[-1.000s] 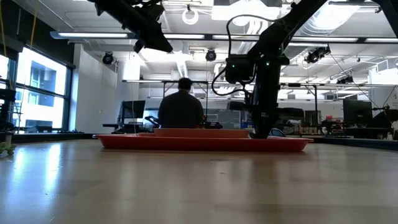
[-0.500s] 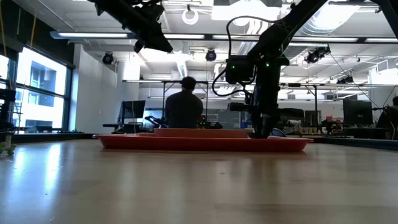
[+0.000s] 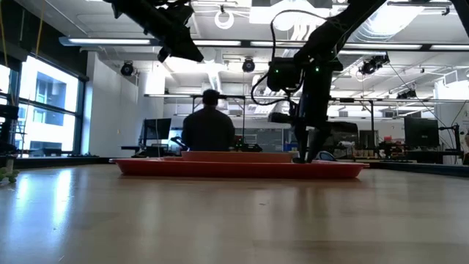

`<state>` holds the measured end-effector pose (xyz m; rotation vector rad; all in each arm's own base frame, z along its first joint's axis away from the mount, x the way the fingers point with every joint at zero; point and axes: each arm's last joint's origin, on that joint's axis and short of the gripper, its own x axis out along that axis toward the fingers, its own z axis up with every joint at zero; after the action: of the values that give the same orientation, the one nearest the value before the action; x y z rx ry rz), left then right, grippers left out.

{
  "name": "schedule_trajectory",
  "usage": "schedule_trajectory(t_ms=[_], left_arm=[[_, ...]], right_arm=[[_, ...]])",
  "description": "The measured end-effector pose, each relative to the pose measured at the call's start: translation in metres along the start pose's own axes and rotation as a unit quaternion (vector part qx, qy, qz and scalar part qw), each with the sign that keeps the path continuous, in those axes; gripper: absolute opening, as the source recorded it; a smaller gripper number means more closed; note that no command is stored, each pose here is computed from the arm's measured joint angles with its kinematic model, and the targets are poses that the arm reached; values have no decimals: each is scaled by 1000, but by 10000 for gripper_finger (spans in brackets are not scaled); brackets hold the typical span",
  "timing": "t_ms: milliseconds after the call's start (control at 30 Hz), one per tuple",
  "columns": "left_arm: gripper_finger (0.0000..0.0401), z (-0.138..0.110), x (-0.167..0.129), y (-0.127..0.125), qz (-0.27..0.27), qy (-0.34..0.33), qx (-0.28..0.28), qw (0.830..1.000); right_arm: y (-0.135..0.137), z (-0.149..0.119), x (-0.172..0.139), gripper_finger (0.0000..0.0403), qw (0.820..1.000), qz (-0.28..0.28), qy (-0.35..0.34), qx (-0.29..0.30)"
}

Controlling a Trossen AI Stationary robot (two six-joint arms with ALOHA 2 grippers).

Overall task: Pick and place plate/cup/fork/spoon on tray
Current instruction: Put the purple glass on the red serving tray to the top left of the light orange plate

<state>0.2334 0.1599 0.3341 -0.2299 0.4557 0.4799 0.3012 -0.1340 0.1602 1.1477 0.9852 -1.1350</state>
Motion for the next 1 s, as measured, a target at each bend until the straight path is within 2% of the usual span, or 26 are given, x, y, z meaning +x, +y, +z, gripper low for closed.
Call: schedule_trajectory(t_ms=[200, 333, 567, 767, 1000], left_arm=[[29, 0, 0, 0, 0, 0, 1, 1000], [35, 0, 0, 0, -8, 0, 29, 1000], [82, 0, 0, 0, -9, 0, 34, 999], [122, 2, 1, -7, -20, -11, 21, 1000], [131, 11, 1, -38, -69, -69, 65, 993]], right_arm=[[-3, 0, -22, 48, 1000, 23, -9, 0], [-3, -2, -46, 48, 998, 57, -26, -3], [-4, -20, -96, 48, 988, 127, -84, -33], [-8, -41, -142, 48, 966, 197, -163, -42], [-18, -57, -193, 48, 919, 291, -257, -71]])
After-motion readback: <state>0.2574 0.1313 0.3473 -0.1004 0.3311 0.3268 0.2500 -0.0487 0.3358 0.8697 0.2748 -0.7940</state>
